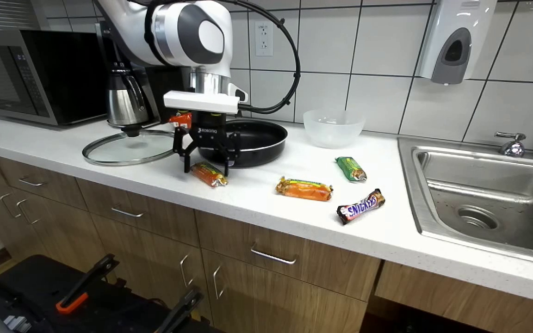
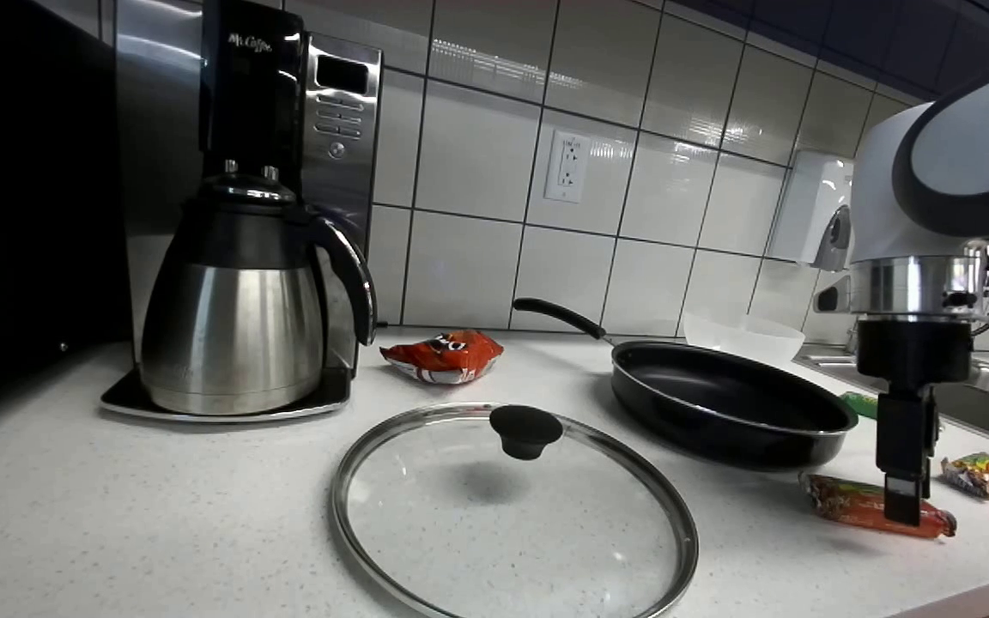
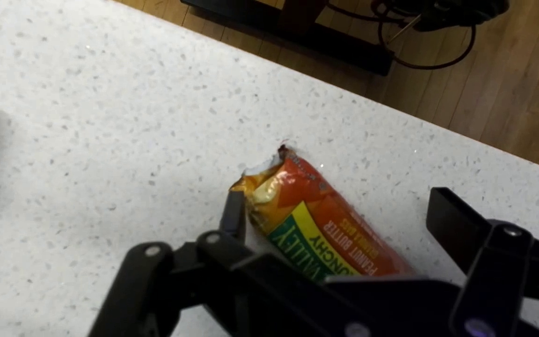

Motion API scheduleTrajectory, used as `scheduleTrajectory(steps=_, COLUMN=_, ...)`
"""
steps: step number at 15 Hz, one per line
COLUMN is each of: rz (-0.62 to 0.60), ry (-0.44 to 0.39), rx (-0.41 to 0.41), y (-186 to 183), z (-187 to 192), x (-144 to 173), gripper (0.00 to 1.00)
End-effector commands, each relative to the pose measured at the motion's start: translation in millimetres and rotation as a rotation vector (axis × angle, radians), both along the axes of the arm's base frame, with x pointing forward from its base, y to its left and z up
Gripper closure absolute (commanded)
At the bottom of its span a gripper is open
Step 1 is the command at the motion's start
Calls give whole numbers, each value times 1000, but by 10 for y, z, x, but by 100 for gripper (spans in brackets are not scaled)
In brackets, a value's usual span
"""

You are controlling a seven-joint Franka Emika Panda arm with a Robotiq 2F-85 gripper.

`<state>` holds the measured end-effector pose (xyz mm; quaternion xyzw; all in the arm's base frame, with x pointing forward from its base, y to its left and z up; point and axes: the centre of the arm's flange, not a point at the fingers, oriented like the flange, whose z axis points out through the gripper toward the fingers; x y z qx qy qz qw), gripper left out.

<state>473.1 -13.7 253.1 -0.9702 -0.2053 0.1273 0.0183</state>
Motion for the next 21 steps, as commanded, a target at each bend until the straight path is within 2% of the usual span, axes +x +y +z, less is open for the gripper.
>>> scheduleTrajectory(steps=1, rz=41, ry=-6, rx=4, y=-3, z=-46, x=111, gripper=0)
scheduleTrajectory(steps=6, rz=53, ry=-9, rx=5, y=-8, z=-80, x=152, gripper=1)
scheduleTrajectory(steps=7, rz=55, ry=-13, rx=9, y=-7, z=-66, x=152, gripper=25)
scheduleTrajectory(steps=8, rz=57, ry=-15, rx=11, y=-5, z=-53, x=153, gripper=25)
scheduleTrajectory(steps=9, rz=59, ry=-18, rx=11, y=-1, z=-37, x=150, gripper=31)
scheduleTrajectory(steps=13, rz=65, ry=-24, rx=15, y=27, z=1, x=138, gripper=63)
scheduleTrajectory(steps=15, rz=67, ry=-26, rx=17, y=38, z=4, x=132, gripper=75)
scheduleTrajectory(steps=21, rz=80, ry=-26, rx=27, y=139, z=55, x=66, gripper=77)
